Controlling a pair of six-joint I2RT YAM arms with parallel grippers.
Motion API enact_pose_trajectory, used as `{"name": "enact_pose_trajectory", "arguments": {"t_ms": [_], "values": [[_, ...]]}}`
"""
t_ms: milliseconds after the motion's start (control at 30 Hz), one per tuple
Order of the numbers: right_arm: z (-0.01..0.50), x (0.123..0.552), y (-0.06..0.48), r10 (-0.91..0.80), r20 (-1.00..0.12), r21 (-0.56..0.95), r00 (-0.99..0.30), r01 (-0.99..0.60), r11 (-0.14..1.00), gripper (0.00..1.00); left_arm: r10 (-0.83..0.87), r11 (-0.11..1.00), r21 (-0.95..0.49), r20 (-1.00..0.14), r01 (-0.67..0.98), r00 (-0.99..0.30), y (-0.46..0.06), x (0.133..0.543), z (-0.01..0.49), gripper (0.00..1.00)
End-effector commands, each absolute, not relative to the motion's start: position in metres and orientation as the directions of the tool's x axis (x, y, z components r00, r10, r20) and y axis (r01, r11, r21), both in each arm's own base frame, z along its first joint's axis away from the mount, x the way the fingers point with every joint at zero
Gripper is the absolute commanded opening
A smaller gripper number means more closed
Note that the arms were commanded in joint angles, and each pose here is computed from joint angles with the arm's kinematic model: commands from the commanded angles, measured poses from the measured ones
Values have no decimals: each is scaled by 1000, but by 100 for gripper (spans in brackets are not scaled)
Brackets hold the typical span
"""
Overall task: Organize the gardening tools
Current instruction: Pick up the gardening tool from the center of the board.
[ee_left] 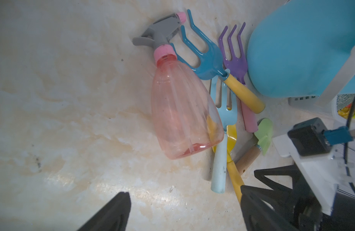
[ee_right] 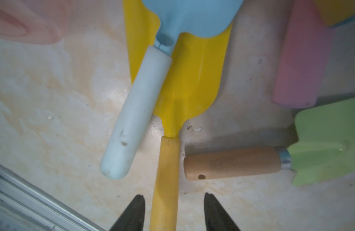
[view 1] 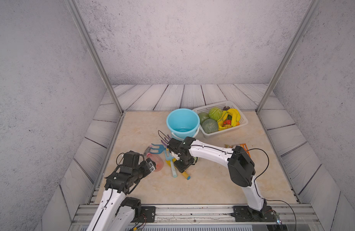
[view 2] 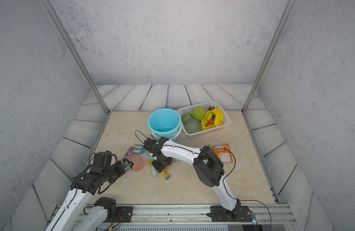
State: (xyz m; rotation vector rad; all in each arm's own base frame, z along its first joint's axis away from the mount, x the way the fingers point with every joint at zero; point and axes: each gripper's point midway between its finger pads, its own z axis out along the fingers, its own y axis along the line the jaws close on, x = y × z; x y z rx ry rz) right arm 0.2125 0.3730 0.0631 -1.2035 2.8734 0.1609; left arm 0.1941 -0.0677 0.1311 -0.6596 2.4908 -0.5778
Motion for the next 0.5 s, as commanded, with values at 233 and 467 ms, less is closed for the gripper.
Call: {"name": "enact_pose_trajectory", "arguments": {"t_ms": [233,467], "values": [[36,210,379,-718,8,64,-696,-716,695,52,-557,790,-505,-356,-347,-750,-65,193,129,93],[26,211,382,-716,25,63,-697,-714,697,53,-562,789,-506,-365,-349,-742,-64,193,129,93]]}}
